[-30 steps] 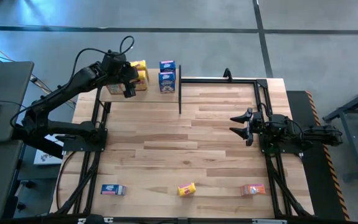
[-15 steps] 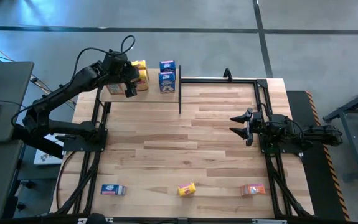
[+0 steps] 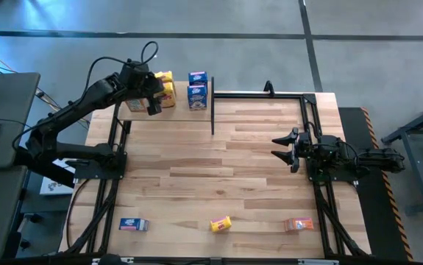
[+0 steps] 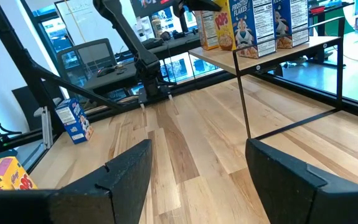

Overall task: Stack cereal on shelf
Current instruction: Adjust the yellow cereal box on the shelf, then put the orange cereal box on the shelf aligned with the other orange cereal boxes

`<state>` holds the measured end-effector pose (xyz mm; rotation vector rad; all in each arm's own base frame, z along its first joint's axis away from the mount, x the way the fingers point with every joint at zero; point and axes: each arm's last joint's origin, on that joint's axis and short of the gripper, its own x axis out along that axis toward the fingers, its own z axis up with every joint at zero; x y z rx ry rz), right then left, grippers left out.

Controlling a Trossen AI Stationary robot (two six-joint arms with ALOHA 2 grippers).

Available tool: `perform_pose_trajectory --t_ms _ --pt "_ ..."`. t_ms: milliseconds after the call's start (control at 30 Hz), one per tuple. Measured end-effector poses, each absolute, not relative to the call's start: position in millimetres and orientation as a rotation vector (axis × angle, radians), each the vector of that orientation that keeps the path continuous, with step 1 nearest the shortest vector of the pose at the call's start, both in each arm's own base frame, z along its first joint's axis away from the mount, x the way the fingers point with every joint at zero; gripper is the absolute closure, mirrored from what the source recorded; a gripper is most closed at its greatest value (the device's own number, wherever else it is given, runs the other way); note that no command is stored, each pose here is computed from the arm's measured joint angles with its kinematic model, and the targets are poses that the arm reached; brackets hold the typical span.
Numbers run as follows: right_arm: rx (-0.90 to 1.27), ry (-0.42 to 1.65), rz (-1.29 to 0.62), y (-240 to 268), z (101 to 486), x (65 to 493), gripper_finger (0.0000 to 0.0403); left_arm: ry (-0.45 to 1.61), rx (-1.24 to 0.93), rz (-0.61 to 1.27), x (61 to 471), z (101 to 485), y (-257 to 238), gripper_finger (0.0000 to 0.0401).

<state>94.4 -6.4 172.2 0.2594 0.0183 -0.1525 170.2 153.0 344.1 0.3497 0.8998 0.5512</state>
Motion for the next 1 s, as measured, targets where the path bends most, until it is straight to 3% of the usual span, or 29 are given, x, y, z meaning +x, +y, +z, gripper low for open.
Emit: perform_pose_trajectory --t_ms 200,600,1000 --pt "0.259 0.018 -0.153 -6.4 172.2 94.4 0.0153 0.884 0.369 0.568 167.2 349.1 147.5 0.0125" --pt "0.259 0.019 -0.153 -6.4 172.0 94.5 0.0153 0.774 0.412 0.678 149.6 373.0 122.0 0.0123" --pt "0.259 0.019 -0.153 -6.4 172.1 94.5 0.0153 0.583 0.240 0.623 146.0 385.3 87.9 0.0123"
